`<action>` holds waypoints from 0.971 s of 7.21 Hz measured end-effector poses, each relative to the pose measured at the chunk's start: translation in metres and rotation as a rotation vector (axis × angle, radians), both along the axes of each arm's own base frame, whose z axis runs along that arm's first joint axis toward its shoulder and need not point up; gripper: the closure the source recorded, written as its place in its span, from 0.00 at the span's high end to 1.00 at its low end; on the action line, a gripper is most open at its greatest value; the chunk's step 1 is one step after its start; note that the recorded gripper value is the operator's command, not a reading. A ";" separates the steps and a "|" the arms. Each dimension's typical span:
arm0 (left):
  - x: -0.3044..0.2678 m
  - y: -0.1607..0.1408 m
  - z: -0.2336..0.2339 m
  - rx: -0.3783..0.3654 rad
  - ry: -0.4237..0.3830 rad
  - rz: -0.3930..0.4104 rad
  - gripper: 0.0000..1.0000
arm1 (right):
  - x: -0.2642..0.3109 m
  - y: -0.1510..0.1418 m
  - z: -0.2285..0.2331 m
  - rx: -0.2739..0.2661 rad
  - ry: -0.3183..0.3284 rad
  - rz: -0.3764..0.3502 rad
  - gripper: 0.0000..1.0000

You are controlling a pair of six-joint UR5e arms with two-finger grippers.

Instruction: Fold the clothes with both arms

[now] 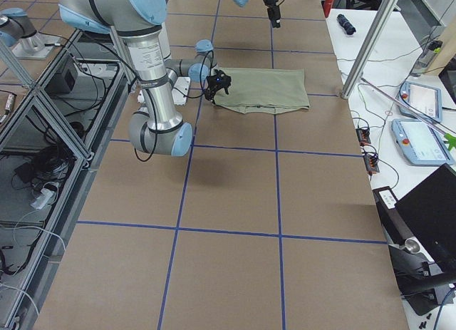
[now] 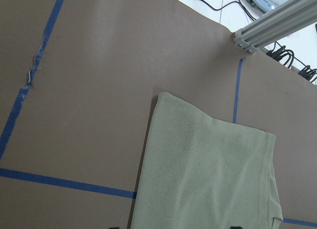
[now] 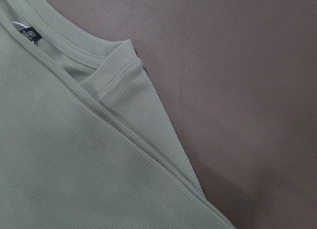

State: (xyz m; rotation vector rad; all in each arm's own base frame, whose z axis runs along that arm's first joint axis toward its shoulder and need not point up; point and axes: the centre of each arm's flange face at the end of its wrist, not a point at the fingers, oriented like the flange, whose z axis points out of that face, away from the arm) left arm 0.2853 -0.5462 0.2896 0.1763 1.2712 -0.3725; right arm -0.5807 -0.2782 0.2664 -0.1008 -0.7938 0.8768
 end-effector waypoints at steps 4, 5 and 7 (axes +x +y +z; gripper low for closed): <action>-0.003 0.003 -0.006 0.011 0.007 -0.003 0.79 | -0.005 0.005 0.004 -0.005 0.008 -0.012 0.76; -0.004 0.004 -0.007 0.012 0.009 -0.003 0.79 | -0.005 0.006 0.005 -0.006 0.010 -0.013 0.72; -0.005 0.004 -0.007 0.013 0.009 -0.005 0.79 | -0.006 0.006 0.006 -0.007 0.012 -0.015 0.54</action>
